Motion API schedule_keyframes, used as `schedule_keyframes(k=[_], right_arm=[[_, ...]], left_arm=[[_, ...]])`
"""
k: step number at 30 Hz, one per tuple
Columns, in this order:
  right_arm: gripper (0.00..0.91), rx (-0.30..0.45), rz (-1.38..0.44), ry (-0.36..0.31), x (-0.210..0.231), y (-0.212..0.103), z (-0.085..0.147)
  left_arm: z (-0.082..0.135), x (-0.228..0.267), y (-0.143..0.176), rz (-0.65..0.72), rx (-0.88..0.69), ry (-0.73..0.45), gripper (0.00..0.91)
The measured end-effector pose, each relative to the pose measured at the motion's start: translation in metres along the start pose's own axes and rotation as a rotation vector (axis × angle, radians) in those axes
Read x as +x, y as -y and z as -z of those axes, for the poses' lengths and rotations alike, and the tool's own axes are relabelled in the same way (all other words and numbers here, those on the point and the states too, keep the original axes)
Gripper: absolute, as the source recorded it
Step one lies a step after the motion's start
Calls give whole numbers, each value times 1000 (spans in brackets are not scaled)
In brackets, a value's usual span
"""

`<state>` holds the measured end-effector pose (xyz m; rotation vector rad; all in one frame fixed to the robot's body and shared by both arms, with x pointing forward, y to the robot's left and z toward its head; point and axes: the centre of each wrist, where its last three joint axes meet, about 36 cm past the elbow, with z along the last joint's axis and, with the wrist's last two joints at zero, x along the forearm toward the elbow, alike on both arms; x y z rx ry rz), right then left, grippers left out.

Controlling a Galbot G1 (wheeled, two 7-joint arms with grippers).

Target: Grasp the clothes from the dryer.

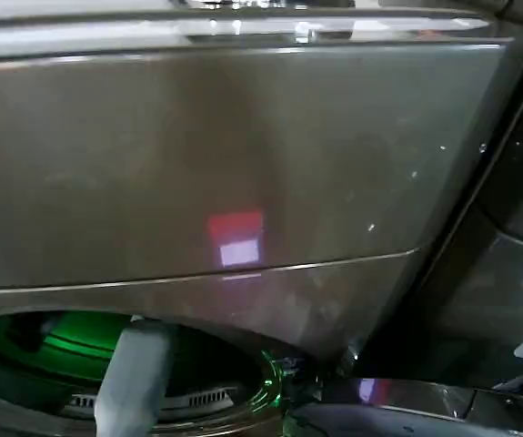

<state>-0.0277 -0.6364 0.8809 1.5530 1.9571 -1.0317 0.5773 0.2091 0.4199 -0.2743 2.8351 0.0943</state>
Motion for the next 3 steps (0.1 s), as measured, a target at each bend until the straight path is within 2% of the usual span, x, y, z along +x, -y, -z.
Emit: schedule_keyframes(k=[3], right_arm=[[907, 0, 0, 0, 0, 0, 0]], left_arm=[[-1, 0, 0, -3, -2, -1, 0]])
